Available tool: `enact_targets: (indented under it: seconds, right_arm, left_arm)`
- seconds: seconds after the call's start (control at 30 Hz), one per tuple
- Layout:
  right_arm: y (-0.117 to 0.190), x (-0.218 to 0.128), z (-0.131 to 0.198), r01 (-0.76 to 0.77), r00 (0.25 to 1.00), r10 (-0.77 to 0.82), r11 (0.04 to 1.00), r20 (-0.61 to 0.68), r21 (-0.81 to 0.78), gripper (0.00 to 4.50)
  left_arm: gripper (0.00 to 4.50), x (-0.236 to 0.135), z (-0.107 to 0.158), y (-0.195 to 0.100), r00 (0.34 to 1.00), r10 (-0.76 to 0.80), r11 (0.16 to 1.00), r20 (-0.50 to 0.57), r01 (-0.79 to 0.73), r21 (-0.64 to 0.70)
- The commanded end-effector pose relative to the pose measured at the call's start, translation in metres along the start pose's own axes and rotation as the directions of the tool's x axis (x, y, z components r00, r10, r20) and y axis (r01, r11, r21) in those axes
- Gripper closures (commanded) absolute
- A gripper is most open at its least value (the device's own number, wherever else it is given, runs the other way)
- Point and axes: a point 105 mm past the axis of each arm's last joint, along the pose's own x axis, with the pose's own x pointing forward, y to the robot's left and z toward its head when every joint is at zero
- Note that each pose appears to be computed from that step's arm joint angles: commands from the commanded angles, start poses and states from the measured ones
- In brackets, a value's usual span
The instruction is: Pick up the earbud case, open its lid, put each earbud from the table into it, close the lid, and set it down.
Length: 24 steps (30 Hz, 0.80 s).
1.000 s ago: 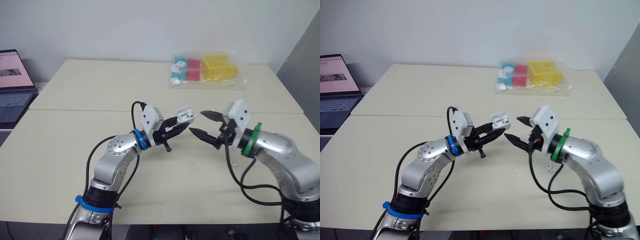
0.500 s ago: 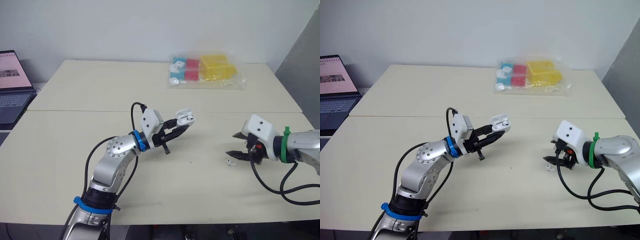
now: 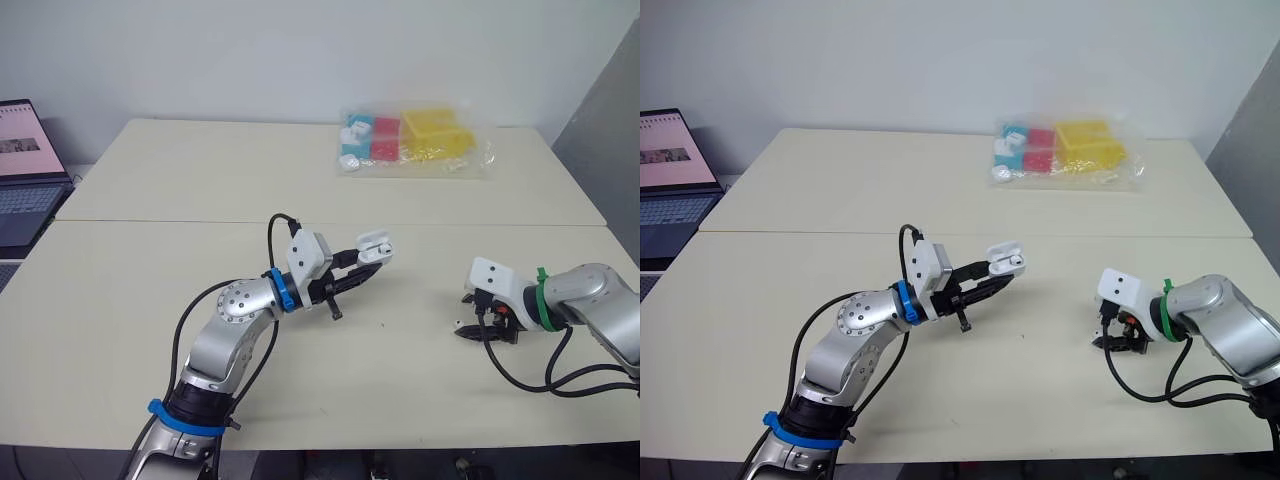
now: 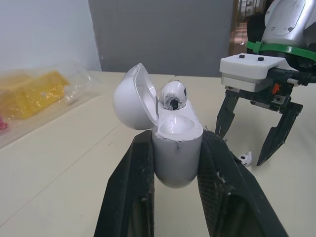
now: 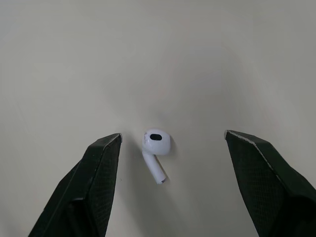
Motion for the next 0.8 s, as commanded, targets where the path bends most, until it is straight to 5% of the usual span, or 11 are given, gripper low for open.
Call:
enact_targets:
  seconds: [0.03,0.17,0.23,0.5,0.8]
  right_arm:
    - [-0.002,-0.001,0.002,0.004,1.0,-0.004,1.0,0.004,-0.024,1.02]
    - [-0.001,0.001,0.0,-0.001,1.0,0.001,1.0,-0.001,-0.027,1.02]
    - [-0.001,0.003,0.001,-0.005,1.0,0.005,1.0,0.001,-0.03,1.4]
    - [0.003,0.005,-0.003,-0.035,0.999,0.034,0.999,-0.025,-0.042,4.11]
    - [0.011,-0.01,-0.012,-0.124,0.99,0.117,0.988,-0.074,-0.095,4.1]
  left_arm:
    - [3.71,0.001,0.013,-0.005,0.999,-0.013,0.999,0.043,0.011,0.047]
    - [3.71,0.001,0.013,-0.005,0.999,-0.01,0.999,0.042,0.008,0.046]
    - [3.71,0.001,0.013,-0.005,0.999,-0.01,0.999,0.043,0.008,0.046]
    - [3.71,0.001,0.013,-0.004,0.999,-0.008,0.999,0.043,0.006,0.046]
    - [3.71,-0.001,0.012,-0.006,0.999,-0.006,0.999,0.039,0.004,0.046]
